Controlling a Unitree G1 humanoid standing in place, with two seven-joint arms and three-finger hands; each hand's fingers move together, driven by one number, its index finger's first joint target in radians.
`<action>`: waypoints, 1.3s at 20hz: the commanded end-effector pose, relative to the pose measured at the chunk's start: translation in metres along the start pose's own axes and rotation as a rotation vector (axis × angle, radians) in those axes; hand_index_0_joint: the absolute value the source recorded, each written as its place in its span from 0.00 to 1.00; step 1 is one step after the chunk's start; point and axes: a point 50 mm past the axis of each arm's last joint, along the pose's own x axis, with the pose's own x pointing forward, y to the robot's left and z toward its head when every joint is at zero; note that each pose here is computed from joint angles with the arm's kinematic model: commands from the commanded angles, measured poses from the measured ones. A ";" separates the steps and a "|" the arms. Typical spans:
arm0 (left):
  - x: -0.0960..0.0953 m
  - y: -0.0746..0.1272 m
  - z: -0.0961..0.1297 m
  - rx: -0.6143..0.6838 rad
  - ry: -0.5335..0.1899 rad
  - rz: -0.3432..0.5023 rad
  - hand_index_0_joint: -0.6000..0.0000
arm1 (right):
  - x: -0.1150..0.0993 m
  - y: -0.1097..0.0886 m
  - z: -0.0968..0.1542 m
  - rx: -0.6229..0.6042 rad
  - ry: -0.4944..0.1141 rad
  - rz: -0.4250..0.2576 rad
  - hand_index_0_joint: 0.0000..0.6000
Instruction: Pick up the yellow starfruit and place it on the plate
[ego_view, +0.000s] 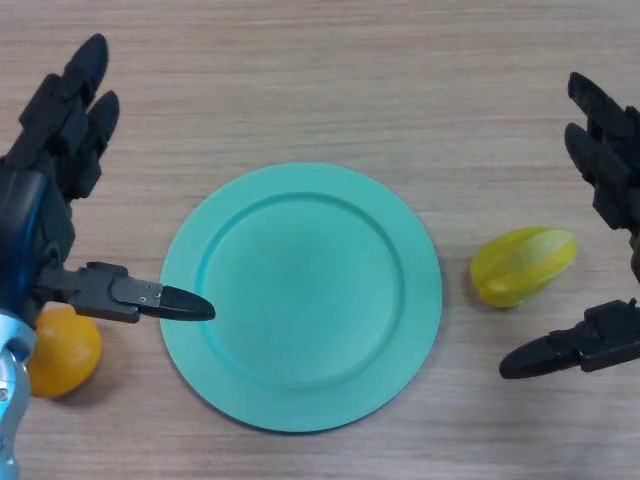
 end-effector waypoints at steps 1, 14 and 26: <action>0.001 0.010 0.032 0.069 -0.204 0.010 1.00 | -0.005 -0.019 0.029 -0.089 -0.206 -0.090 0.00; -0.001 0.008 0.026 0.060 -0.181 -0.020 1.00 | 0.030 -0.024 -0.009 -0.234 -0.173 -0.120 0.00; -0.008 0.016 0.025 0.065 -0.206 0.004 1.00 | 0.059 -0.005 -0.073 -0.392 -0.020 0.063 1.00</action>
